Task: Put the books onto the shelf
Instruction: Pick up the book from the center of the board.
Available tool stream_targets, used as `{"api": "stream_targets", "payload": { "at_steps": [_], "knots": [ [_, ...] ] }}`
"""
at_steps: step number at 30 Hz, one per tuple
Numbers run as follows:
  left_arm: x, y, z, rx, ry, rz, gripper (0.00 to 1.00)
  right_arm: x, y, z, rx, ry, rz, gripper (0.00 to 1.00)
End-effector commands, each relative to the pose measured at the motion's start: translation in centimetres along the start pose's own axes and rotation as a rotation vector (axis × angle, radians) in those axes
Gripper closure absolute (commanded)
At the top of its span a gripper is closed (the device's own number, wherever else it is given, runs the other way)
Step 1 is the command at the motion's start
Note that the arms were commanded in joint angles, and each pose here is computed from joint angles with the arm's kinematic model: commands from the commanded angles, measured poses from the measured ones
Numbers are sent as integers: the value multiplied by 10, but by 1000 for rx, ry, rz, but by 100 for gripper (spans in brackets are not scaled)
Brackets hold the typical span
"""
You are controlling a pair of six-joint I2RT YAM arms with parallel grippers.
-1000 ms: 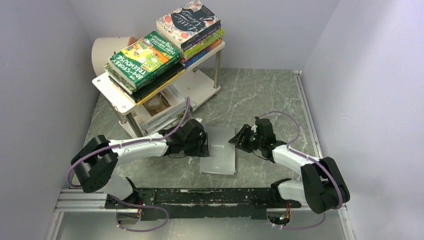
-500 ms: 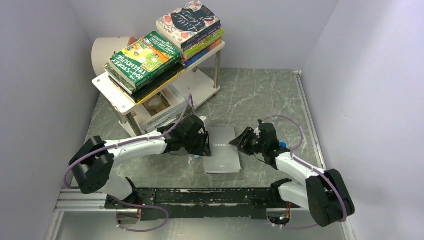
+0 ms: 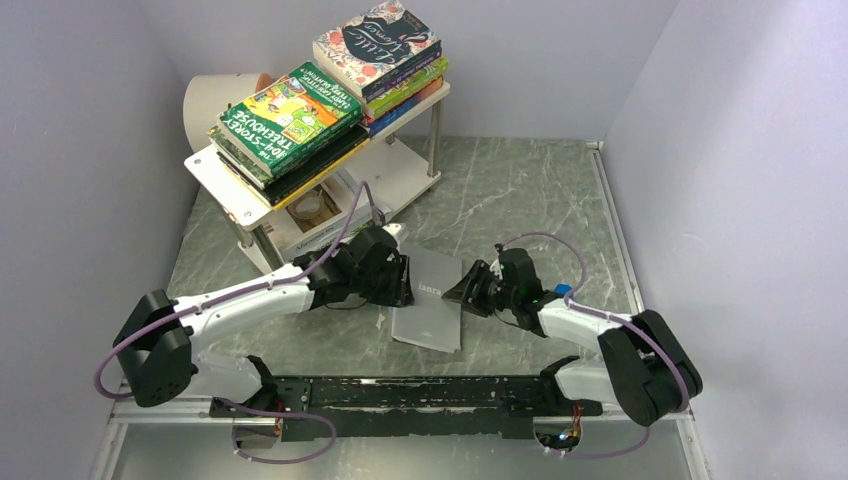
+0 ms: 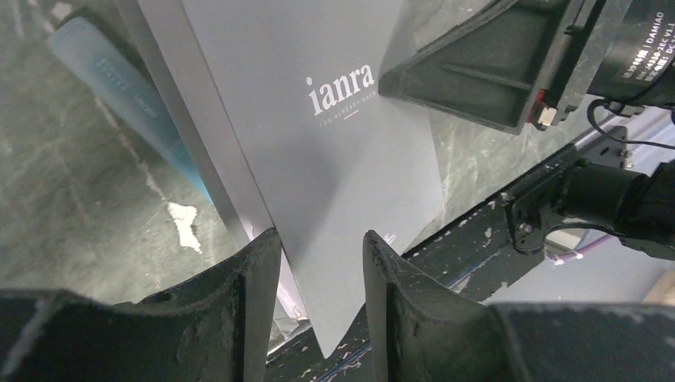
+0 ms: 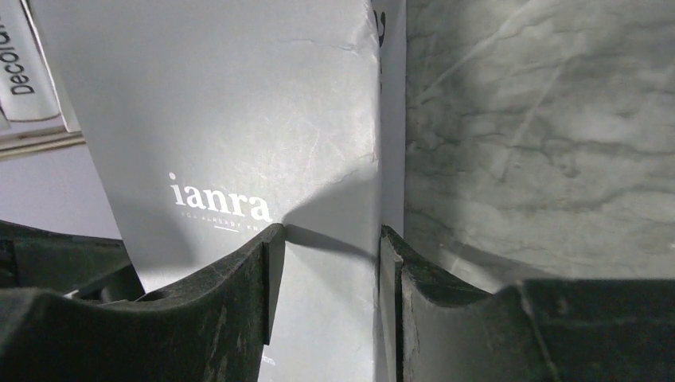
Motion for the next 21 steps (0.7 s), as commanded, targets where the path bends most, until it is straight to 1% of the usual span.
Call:
{"api": "stream_targets", "payload": {
  "at_steps": [1,4,7,8,9,12,14,18,21],
  "knots": [
    [3,6,-11,19,-66,-44,53,-9,38,8,56,56,-112,52],
    [1,24,0,40,-55,-124,49,-18,32,9,77,56,-63,52],
    [-2,39,9,73,-49,-176,43,-27,22,8,122,53,13,52],
    [-3,44,11,86,-50,-196,39,-28,19,7,140,49,38,52],
    [-2,49,13,100,-52,-219,33,-30,15,7,152,46,63,52],
    [0,64,18,134,-66,-277,18,-32,8,5,175,37,106,52],
    [0,70,21,155,-73,-283,12,-33,4,3,184,33,126,52],
    [0,79,27,210,-88,-268,6,-34,2,0,198,27,146,51],
    [-2,81,29,240,-103,-230,3,-36,-1,1,201,36,162,49]
  ]
}}
Point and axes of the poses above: each gripper's point midway between its finger pads, its own x axis back along the fingers, its own y axis along the line the jaws close on, z = x × y, the point moved 1 cm from there along x, back along the fingers, and after that the axes turned 9 degrees about -x, right-handed, at the moved point
